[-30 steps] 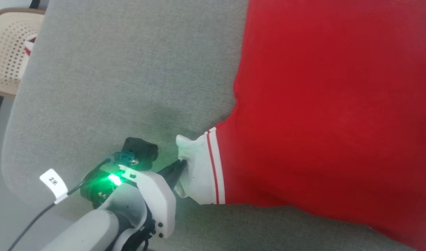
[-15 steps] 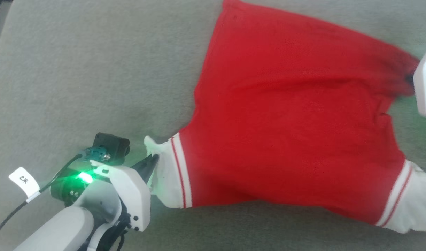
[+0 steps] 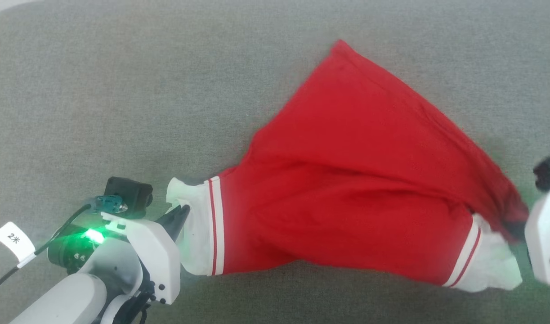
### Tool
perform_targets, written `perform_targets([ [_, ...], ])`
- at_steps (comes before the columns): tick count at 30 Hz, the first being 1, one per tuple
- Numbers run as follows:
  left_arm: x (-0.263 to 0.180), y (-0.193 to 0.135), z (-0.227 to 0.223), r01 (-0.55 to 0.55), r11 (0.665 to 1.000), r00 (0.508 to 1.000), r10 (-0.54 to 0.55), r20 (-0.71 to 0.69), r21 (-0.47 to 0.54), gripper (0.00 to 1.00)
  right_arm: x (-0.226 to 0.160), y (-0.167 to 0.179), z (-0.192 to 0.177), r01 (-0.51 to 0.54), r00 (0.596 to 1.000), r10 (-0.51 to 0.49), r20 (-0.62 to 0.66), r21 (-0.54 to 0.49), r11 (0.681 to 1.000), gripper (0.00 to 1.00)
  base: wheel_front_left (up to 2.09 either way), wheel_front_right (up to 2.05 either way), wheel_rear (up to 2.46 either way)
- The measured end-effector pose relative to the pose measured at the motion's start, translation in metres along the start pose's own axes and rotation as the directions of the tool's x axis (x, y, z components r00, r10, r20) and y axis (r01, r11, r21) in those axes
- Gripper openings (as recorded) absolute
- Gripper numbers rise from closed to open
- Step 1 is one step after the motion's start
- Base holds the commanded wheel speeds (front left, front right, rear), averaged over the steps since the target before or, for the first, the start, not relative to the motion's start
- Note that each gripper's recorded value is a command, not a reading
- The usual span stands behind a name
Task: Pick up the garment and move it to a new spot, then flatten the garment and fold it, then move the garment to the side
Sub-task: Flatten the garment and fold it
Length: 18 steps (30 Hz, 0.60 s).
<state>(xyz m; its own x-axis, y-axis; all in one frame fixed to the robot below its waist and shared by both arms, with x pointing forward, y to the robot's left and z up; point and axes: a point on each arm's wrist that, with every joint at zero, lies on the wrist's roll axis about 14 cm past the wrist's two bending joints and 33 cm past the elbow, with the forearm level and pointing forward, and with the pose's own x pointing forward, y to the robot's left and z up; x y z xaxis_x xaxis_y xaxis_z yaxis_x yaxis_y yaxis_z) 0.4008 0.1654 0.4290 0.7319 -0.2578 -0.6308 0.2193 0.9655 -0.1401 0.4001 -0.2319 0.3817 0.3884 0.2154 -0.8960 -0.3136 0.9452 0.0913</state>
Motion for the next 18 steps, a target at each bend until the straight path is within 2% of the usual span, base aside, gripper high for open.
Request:
perform_targets([
  [3, 0.0, -0.001, 0.001, 0.003, 1.0, 1.0, -0.003, -0.002, 0.003, 0.0, -0.003, 0.005, -0.026, -0.002, 0.999, 0.004, -0.035, 0.043, 0.999, 0.0, 0.0, 0.0, 0.0],
  [7, 0.002, -0.001, 0.001, 0.005, 1.0, 1.0, -0.005, -0.004, 0.002, 0.0, -0.001, 0.007, -0.038, 0.015, 1.0, -0.013, -0.021, 0.094, 0.995, 0.0, 0.0, 0.0, 0.0],
  [8, 0.002, -0.002, 0.0, 0.006, 1.0, 1.0, -0.006, -0.006, 0.002, 0.0, 0.001, 0.007, -0.038, 0.021, 1.0, -0.02, -0.006, 0.11, 0.994, 0.15, 0.0, 0.0, 0.0],
  [9, 0.003, -0.002, 0.0, 0.008, 1.0, 1.0, -0.008, -0.007, 0.001, 0.0, 0.003, 0.006, -0.039, 0.033, 0.999, -0.034, 0.002, 0.117, 0.993, 0.45, 0.0, 0.0, 0.0],
  [10, 0.004, -0.003, 0.0, 0.01, 1.0, 1.0, -0.01, -0.008, -0.001, 0.0, 0.005, 0.006, -0.041, 0.041, 0.999, -0.042, 0.001, 0.114, 0.993, 1.0, 0.0, 0.0, 0.0],
  [18, 0.004, -0.005, 0.001, 0.019, 1.0, 1.0, -0.019, -0.007, 0.004, 0.0, -0.009, 0.012, -0.022, 0.031, 0.999, -0.033, 0.03, 0.077, 0.997, 1.0, 0.0, 0.0, 0.0],
])
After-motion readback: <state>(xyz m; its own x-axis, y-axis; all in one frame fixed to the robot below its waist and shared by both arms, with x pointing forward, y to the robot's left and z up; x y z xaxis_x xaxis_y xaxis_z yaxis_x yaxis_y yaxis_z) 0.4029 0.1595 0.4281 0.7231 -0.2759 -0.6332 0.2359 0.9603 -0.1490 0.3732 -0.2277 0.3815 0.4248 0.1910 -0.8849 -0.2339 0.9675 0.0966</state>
